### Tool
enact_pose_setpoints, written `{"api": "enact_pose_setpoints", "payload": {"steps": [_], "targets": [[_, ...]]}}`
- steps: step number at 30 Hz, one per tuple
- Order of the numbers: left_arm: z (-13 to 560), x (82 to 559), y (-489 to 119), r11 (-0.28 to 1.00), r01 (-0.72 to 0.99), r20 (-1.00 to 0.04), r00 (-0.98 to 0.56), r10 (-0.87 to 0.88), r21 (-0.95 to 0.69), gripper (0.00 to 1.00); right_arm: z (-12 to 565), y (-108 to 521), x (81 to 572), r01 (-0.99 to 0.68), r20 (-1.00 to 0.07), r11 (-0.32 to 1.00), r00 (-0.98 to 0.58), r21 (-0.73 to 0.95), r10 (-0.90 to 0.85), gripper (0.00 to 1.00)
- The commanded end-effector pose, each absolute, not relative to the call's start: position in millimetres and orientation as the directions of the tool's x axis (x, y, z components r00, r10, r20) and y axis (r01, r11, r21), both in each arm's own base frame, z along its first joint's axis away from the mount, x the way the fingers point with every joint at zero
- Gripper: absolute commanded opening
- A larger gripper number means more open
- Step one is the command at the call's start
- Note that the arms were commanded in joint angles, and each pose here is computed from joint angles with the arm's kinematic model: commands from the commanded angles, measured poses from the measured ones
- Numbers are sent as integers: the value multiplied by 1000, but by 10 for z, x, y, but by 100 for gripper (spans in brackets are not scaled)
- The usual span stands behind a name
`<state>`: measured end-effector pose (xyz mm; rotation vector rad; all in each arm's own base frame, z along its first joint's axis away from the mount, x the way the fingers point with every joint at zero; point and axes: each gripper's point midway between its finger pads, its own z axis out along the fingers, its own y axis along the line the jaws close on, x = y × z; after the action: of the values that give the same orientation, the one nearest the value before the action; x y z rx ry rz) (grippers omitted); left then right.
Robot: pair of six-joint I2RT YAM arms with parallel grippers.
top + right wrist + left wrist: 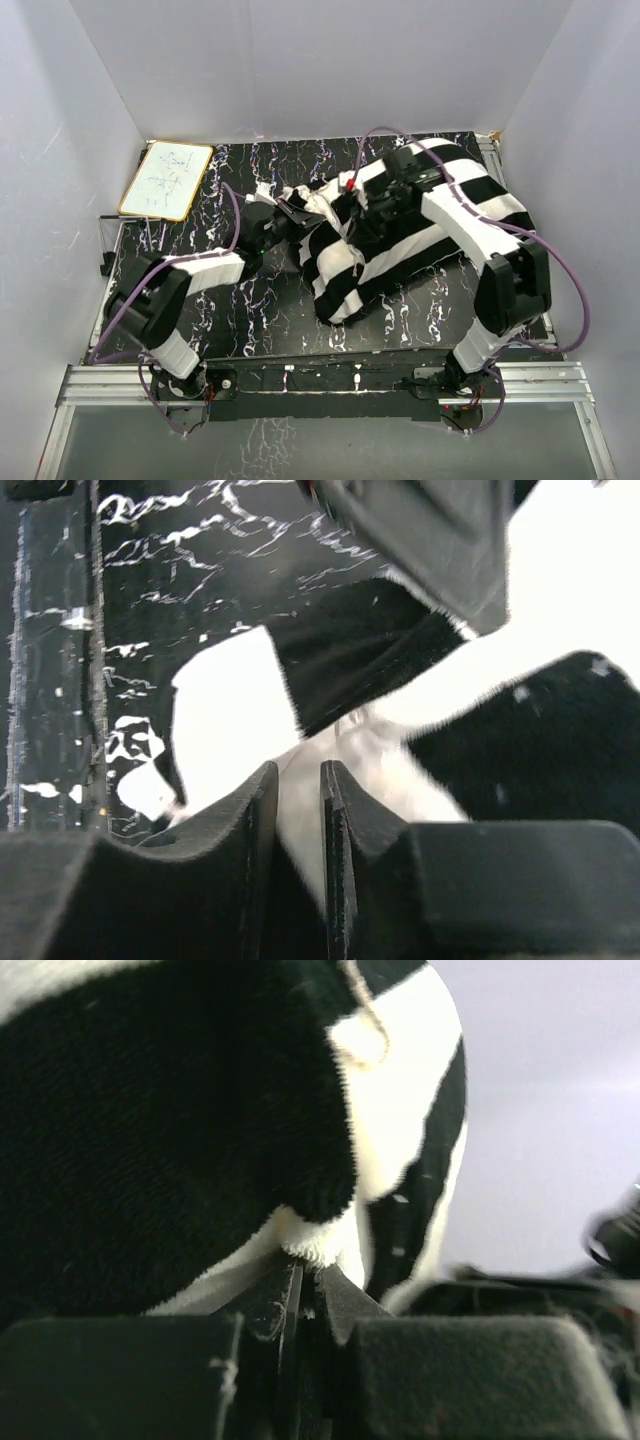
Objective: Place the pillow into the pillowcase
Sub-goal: Stuff the pillow into the pillowcase, then turn over the pillow at the center of the board.
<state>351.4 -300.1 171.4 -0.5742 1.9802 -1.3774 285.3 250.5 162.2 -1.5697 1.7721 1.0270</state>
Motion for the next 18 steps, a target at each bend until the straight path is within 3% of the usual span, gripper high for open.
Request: {"api": "enact_pose_setpoints", "payload": {"steps": [1, 3, 5, 7, 9, 12, 14, 17, 18], "targets": [[1755, 4035, -3063, 228, -53, -156, -579, -800, -972, 0, 2529, 2309, 2941, -995, -874, 98, -49, 2, -484, 33], [1540, 4179, -3169, 275, -141, -140, -596, -790, -951, 0, 2673, 2189, 3075, -977, -869, 197, -24, -85, -495, 43], [1497, 4277, -3265, 314, -155, -156, -618, -770, -937, 32, 2742, 2097, 3149, -951, -865, 271, -9, -148, -502, 51], [1669, 4301, -3284, 349, -74, -227, -632, -741, -934, 68, 2704, 2039, 3158, -937, -859, 303, -9, -171, -512, 56], [2010, 4252, -3200, 381, 75, -347, -602, -719, -921, 95, 2585, 2013, 3106, -941, -851, 300, -27, -155, -524, 56], [2543, 4043, -2862, 475, 290, -556, -488, -673, -831, 97, 2426, 2002, 2960, -961, -838, 234, -4, -148, -545, 66], [2840, 3879, -2499, 570, 371, -679, -353, -644, -734, 97, 2367, 1990, 2870, -969, -827, 170, 54, -179, -560, 81], [2946, 3591, -1951, 747, 355, -827, -216, -520, -562, 97, 2155, 1923, 2772, -967, -770, 38, 178, -254, -612, 99], [2909, 3512, -1794, 793, 326, -857, -207, -472, -515, 97, 2050, 1893, 2750, -958, -738, -17, 232, -286, -634, 99]]}}
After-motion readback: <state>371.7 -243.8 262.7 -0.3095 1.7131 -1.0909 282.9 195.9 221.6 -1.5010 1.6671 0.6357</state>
